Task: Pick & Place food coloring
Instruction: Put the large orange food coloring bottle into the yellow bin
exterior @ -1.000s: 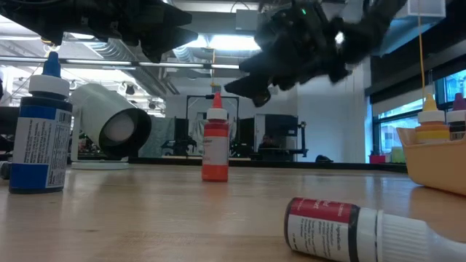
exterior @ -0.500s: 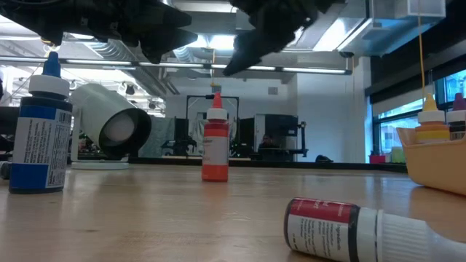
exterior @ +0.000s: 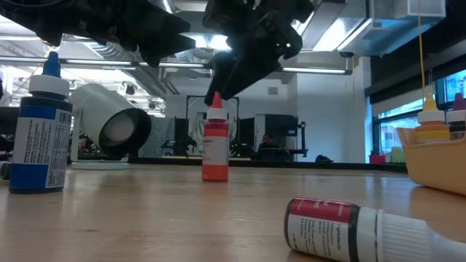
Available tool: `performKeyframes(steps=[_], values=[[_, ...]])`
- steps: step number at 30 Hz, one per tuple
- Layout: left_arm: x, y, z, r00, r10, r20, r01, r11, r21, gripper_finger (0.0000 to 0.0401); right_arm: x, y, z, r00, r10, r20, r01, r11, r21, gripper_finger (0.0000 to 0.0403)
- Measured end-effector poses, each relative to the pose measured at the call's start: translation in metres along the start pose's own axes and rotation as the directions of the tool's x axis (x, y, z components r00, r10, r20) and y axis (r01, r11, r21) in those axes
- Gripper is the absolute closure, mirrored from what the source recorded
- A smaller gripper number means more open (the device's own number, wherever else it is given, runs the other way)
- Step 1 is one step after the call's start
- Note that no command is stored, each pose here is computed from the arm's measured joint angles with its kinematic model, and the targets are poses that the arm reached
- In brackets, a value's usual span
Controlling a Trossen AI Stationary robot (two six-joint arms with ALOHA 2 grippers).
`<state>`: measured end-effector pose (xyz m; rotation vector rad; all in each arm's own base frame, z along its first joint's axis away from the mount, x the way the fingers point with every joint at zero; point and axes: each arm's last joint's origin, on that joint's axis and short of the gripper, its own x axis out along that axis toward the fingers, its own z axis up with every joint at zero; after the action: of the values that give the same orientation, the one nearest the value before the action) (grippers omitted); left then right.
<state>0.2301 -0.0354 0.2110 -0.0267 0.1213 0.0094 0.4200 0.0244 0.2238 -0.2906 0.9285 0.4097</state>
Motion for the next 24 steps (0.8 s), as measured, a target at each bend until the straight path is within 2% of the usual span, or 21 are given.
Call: performKeyframes(steps=[7, 15, 24], values=[[0.0, 0.0, -0.001, 1.0, 0.002, -0.006, -0.002, 1.0, 0.002, 0.0194, 0.002, 0.0, -0.002, 1.0, 0.002, -0.004, -0.002, 1.0, 0.002, 0.0128], [0.0, 0.0, -0.001, 1.0, 0.004, -0.006, -0.004, 1.0, 0.002, 0.0194, 0.021, 0.0, -0.007, 0.999, 0.016, -0.033, -0.015, 1.0, 0.007, 0.0129], [0.0, 0.0, -0.001, 1.0, 0.004, -0.007, -0.004, 1.0, 0.009, 0.0194, 0.02, 0.0, -0.007, 0.999, 0.014, -0.029, -0.014, 1.0, 0.006, 0.019]])
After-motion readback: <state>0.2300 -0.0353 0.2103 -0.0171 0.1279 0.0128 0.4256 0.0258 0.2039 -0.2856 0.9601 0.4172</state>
